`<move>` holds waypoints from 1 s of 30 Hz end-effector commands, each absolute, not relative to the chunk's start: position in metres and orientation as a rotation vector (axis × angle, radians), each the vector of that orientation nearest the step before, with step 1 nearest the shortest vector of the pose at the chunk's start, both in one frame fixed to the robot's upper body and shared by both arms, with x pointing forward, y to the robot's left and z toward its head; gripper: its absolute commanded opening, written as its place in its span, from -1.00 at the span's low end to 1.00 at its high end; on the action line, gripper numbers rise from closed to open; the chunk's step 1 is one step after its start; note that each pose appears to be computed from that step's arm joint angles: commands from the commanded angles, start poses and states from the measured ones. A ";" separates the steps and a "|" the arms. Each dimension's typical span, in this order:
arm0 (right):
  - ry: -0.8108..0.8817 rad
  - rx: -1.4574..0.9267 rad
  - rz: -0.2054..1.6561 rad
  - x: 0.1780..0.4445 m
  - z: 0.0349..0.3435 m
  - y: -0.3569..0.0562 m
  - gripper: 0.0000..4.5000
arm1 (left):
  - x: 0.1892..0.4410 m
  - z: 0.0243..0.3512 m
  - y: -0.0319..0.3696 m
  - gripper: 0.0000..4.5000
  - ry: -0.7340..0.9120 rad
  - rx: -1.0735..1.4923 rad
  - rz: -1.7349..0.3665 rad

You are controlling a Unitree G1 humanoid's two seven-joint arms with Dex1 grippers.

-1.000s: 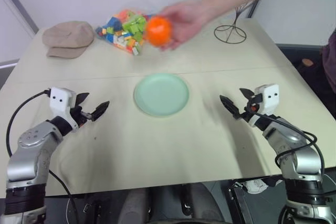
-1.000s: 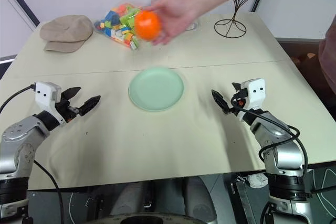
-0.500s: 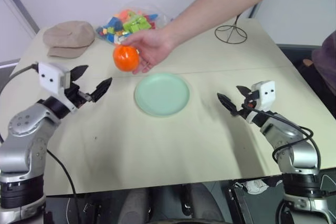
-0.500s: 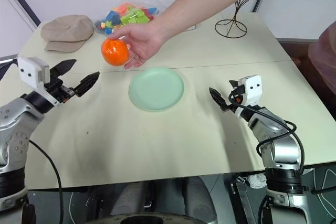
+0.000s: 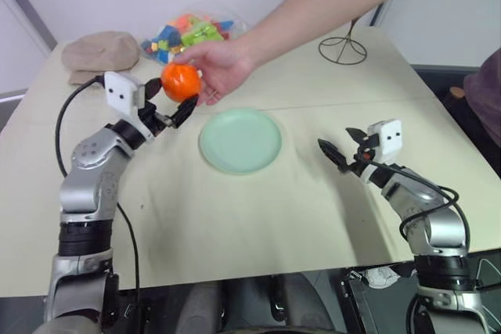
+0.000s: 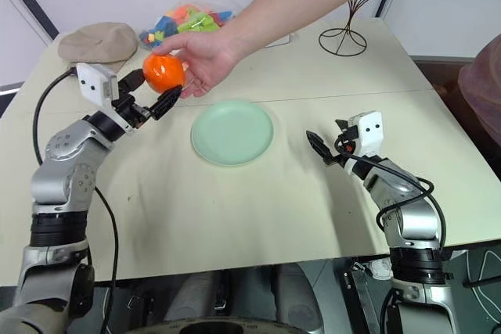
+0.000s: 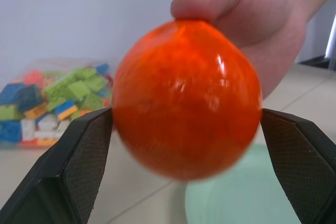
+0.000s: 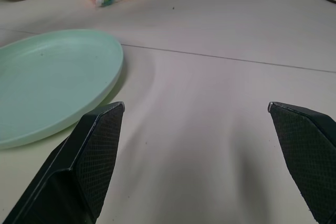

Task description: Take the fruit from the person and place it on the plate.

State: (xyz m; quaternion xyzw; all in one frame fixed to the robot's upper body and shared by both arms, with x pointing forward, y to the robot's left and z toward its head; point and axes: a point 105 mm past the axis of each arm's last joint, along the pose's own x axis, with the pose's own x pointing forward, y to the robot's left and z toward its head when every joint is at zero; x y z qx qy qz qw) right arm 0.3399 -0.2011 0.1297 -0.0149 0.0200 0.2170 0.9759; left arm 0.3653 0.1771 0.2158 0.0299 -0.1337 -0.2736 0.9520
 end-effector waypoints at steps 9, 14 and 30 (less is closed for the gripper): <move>-0.019 -0.033 0.418 0.331 0.142 -0.201 1.00 | 0.365 0.233 0.169 0.63 -0.359 0.056 -0.584; -0.016 -0.028 0.421 0.331 0.141 -0.199 1.00 | 0.364 0.234 0.170 0.48 -0.360 0.055 -0.581; -0.006 -0.017 0.428 0.330 0.136 -0.195 1.00 | 0.333 0.182 0.187 0.48 -0.083 0.133 -0.681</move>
